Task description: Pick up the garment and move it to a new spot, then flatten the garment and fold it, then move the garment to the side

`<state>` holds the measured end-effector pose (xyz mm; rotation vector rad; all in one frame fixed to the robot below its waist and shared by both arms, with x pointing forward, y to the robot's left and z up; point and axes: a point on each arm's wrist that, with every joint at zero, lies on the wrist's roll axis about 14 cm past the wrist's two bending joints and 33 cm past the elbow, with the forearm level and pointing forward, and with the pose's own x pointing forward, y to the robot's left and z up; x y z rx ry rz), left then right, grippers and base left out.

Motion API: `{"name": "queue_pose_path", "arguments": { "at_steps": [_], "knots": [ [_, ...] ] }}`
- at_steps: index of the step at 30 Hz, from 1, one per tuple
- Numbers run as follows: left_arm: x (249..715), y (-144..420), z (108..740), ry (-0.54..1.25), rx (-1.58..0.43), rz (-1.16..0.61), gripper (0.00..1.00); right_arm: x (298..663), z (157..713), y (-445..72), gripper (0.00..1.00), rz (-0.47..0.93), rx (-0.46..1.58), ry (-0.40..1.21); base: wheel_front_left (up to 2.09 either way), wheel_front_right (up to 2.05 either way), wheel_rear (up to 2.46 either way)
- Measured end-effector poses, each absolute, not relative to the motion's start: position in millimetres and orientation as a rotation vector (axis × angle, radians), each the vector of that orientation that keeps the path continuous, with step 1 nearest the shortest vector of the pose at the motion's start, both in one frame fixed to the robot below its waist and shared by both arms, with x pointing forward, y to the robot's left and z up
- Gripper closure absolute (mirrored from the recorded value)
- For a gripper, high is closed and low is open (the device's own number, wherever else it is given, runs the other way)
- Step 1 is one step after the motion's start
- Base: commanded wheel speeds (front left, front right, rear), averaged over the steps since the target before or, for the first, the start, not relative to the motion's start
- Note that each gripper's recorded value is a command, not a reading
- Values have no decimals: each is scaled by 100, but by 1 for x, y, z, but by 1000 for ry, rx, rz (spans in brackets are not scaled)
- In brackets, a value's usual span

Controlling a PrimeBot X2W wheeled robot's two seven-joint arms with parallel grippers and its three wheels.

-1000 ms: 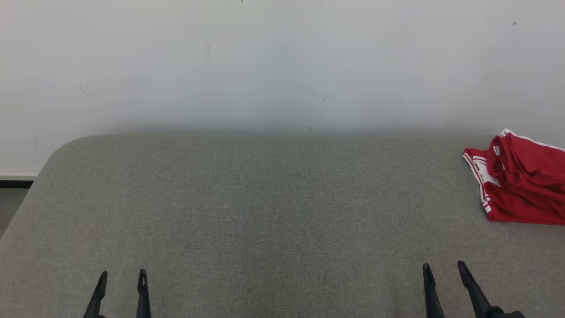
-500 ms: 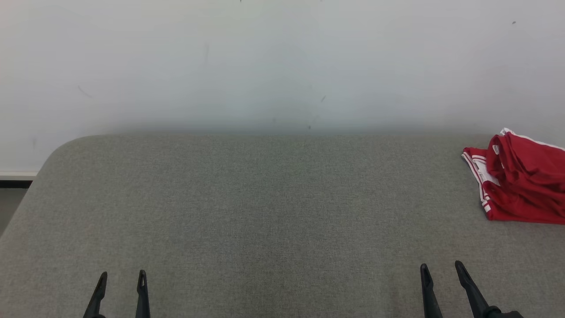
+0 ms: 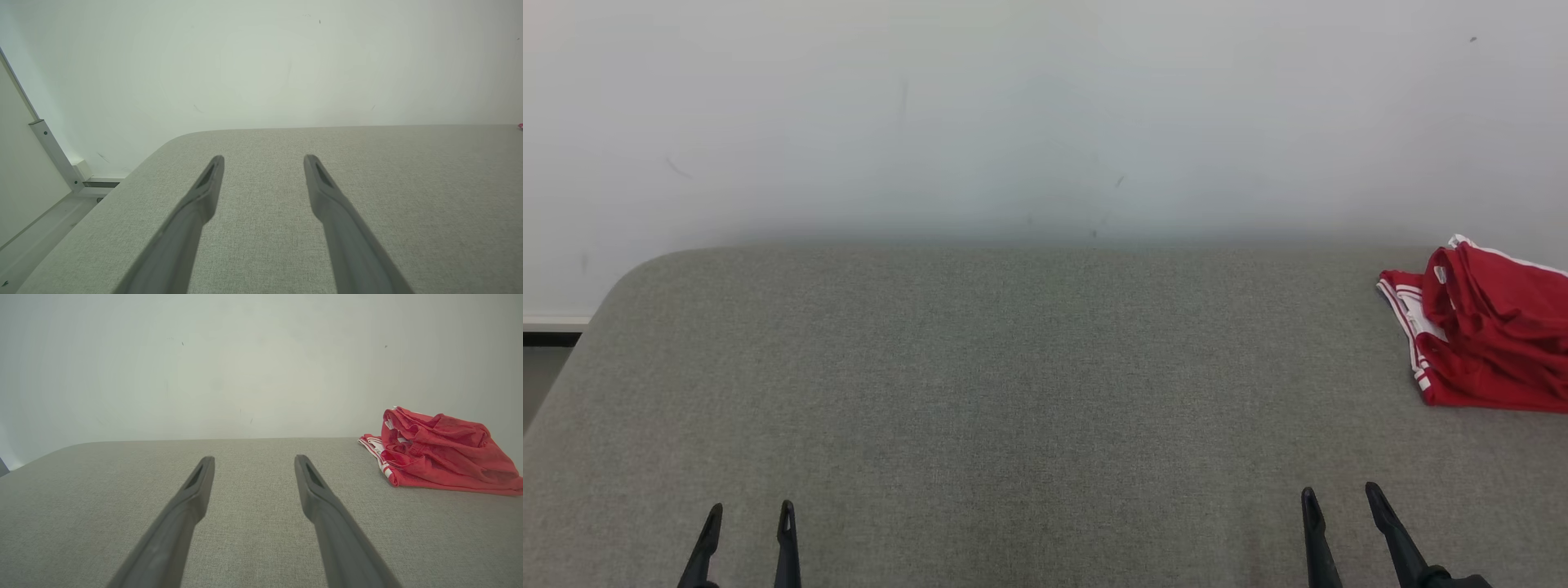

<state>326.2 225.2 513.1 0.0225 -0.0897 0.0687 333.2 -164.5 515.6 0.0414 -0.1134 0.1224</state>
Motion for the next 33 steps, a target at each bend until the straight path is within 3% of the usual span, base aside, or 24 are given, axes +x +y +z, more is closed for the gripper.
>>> {"name": "queue_pose_path", "arguments": {
  "at_steps": [19,20,33],
  "knots": [
    [325,224,512,-84,23,63,0,334,515,-161,0,133,42,-110,0,0,0],
    [325,224,510,-76,22,63,100,333,512,-161,100,132,43,-100,0,0,0],
    [319,224,477,39,-148,98,100,330,484,-169,100,86,191,7,0,0,0]
  ]
}}
